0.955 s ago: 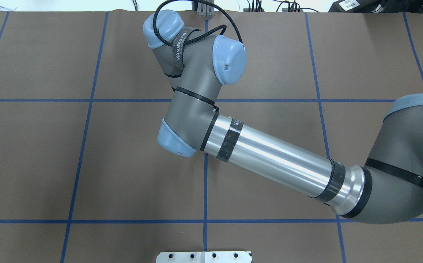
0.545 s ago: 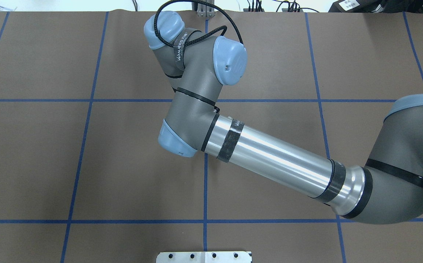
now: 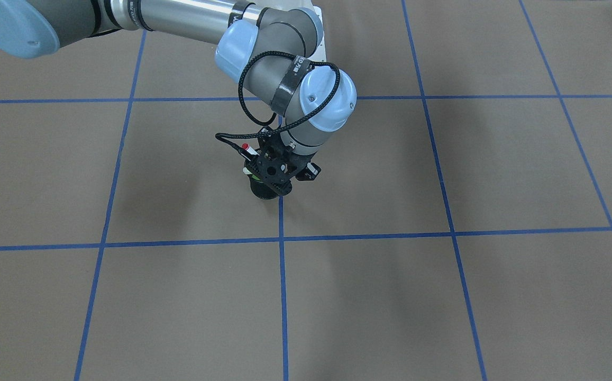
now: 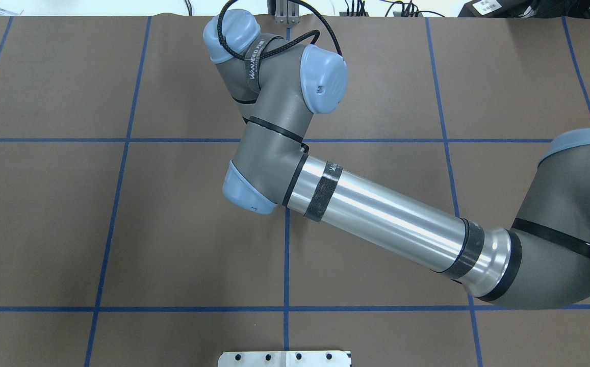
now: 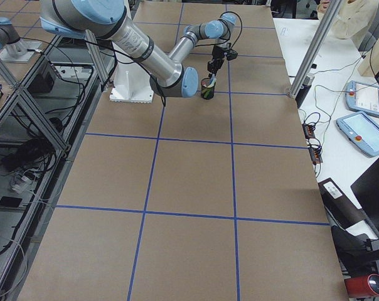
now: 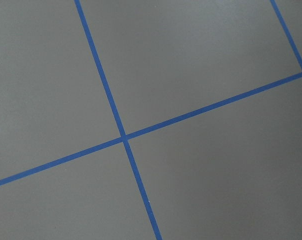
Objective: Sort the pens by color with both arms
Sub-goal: 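Lower the right gripper into the cup and grasp the blue marker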
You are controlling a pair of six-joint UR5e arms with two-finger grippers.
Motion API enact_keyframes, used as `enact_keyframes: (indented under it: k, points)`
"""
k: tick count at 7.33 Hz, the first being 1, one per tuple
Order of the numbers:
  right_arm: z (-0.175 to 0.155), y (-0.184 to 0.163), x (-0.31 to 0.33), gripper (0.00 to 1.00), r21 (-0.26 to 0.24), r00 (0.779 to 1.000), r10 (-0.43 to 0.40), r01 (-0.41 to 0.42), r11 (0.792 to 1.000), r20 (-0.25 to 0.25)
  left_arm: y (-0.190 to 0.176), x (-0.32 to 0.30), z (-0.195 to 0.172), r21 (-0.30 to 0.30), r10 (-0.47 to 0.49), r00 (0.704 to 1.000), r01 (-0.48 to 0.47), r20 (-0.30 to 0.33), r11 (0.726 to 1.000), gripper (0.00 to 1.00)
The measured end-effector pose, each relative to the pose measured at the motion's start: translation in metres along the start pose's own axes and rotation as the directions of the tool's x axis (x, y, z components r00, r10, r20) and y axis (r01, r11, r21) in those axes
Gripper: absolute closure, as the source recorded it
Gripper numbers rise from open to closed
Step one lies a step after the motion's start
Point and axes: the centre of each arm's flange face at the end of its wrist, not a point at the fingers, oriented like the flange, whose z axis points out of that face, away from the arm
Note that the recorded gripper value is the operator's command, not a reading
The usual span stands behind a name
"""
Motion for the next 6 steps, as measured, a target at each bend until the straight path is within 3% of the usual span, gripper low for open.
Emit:
enact_keyframes:
  k: [1, 3, 5, 6]
  points:
    - [-0.0001, -0.0005, 0.0000, 0.66, 0.001, 1.000, 0.000, 0.000, 1.000, 0.001, 0.0000, 0.0000, 0.0000, 0.000, 0.000, 1.000, 0.000, 0.000, 1.000, 0.00]
    - [0.0012, -0.0013, 0.0004, 0.68, -0.001, 1.000, 0.002, -0.002, 1.000, 0.000, 0.0000, 0.0001, -0.0001, 0.000, 0.000, 1.000, 0.000, 0.000, 1.000, 0.00]
    - [0.0044, -0.0013, 0.0011, 0.82, -0.005, 1.000, 0.004, -0.004, 1.000, -0.004, -0.0003, 0.0008, -0.0007, 0.001, 0.001, 1.000, -0.001, 0.000, 1.000, 0.00]
    - [0.0048, -0.0005, 0.0013, 0.82, -0.010, 1.000, 0.004, -0.004, 1.000, -0.005, -0.0003, 0.0009, -0.0008, 0.001, 0.001, 1.000, -0.001, 0.000, 1.000, 0.00]
